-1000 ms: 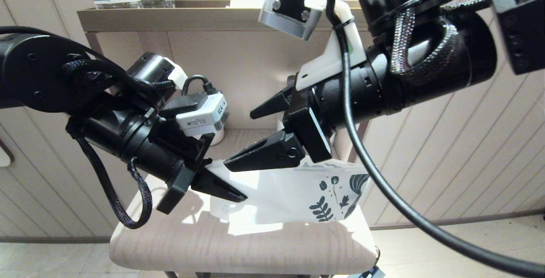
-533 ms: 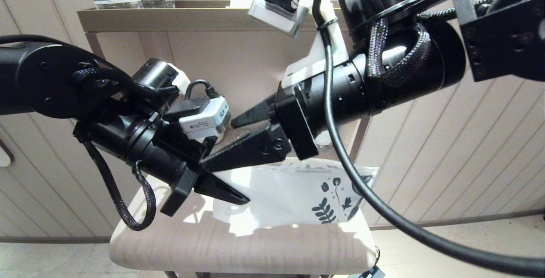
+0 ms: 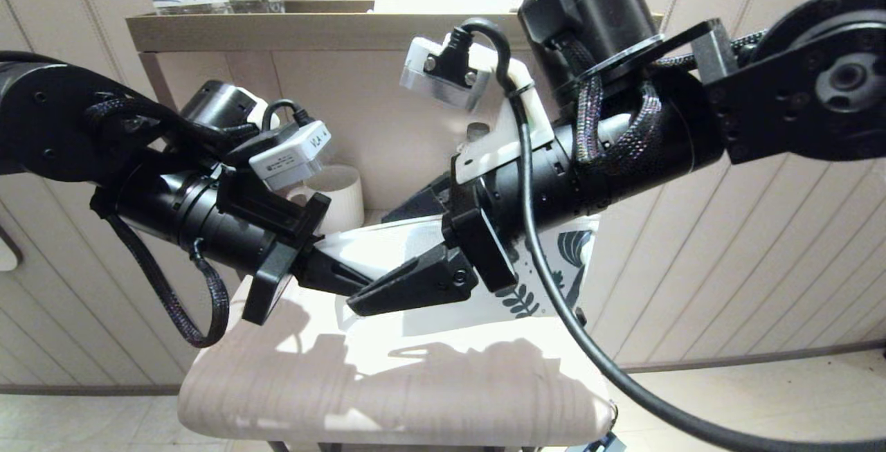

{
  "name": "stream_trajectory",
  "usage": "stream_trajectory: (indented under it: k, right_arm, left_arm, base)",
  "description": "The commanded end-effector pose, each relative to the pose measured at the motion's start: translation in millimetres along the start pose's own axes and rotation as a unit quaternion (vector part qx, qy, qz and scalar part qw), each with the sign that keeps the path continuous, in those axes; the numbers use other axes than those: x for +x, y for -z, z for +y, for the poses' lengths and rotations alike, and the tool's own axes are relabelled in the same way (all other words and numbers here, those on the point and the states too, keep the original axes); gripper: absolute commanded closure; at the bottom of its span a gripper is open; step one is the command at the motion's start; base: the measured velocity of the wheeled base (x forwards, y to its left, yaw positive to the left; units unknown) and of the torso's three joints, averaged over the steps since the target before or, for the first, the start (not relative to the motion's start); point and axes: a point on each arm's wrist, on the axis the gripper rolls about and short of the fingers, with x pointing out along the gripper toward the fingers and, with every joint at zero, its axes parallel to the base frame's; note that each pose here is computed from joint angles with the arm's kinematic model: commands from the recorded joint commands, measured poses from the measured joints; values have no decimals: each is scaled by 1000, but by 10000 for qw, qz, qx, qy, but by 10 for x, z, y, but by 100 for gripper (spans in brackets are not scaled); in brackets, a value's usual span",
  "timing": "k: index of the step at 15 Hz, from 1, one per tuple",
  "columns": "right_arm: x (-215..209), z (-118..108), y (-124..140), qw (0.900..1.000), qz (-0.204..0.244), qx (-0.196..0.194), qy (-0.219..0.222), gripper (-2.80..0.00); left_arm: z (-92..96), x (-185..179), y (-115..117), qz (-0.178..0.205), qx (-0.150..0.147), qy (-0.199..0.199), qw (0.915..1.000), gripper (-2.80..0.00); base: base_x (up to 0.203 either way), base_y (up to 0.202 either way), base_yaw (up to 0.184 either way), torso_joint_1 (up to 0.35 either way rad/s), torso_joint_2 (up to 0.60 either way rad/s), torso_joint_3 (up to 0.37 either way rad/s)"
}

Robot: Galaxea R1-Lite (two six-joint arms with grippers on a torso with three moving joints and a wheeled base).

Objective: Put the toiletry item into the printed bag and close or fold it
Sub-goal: Hand it to the other hand

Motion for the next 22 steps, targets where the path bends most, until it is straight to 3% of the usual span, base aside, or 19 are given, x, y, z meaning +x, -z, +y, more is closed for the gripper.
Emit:
stream_trajectory:
  k: [1,8,19,22]
  right_arm:
    - [51,-31,31,10000,56,42,-22,-280]
    - [105,-89,23,10000,-32,16,38,-280]
    - [76,-86,-113,9993,-202,-173,281,-280]
    - [111,-95,-169,9985,-422,-63,329,-280]
  left_arm:
    - [6,-11,-8,-26,13,6,10000,0]
    - [-31,-15,-57,-189,-245,237,9992,0]
    - [-65,26,-65,-193,-181,310,9992,0]
    - [-70,20,-63,-194,-176,303,9992,0]
  base:
    - [0,0,0,0,0,0]
    - [0,0,0,0,0,0]
    - [0,0,0,0,0,0]
    - [0,0,0,0,0,0]
